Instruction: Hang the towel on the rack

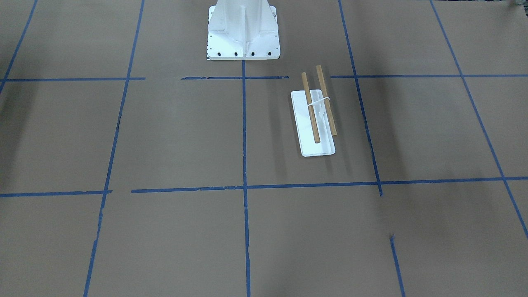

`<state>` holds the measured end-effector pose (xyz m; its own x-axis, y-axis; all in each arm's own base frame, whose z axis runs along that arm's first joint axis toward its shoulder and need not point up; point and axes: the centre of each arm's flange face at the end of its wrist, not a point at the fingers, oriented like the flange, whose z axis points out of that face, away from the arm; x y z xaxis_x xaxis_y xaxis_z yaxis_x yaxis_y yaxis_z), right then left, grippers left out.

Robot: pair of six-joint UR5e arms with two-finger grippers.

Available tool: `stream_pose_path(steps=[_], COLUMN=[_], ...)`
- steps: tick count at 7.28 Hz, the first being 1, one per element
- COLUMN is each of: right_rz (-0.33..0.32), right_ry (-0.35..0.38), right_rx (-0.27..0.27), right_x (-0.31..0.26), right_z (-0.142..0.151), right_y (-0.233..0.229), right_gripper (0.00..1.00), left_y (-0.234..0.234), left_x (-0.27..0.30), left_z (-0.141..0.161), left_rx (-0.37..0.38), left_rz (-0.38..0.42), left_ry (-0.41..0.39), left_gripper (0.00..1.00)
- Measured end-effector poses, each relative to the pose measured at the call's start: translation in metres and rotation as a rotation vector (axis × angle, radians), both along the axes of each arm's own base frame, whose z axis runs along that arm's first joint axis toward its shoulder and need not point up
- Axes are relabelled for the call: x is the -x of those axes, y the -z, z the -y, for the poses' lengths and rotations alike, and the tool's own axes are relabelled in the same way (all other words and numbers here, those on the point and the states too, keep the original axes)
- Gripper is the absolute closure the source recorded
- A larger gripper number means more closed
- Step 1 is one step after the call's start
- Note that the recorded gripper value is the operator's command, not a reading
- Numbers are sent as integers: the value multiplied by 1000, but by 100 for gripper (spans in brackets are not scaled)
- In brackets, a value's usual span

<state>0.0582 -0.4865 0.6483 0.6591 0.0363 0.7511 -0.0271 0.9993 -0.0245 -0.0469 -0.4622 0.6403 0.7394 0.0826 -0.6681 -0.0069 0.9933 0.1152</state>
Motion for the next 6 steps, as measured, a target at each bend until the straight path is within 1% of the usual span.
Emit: stream_pose_path(steps=[2,4,5,6], right_rz=[0,6,15,19], right_ry=[-3,-17,-43,-58], right_rx=[6,-9,13,35], right_x=[0,-3,-9,-10], right_z=[0,6,5,1], right_y=[-2,4,-1,-22], right_gripper=[0,0,0,0], left_y=[2,6,9,12], left_x=[0,-1,-2,-4], left_z=[0,2,3,3], left_rx=[-3,-10,-13,-15], left_rz=[0,-7,-26,-51], left_ry=[0,0,-2,-5], left_gripper=[0,0,0,0])
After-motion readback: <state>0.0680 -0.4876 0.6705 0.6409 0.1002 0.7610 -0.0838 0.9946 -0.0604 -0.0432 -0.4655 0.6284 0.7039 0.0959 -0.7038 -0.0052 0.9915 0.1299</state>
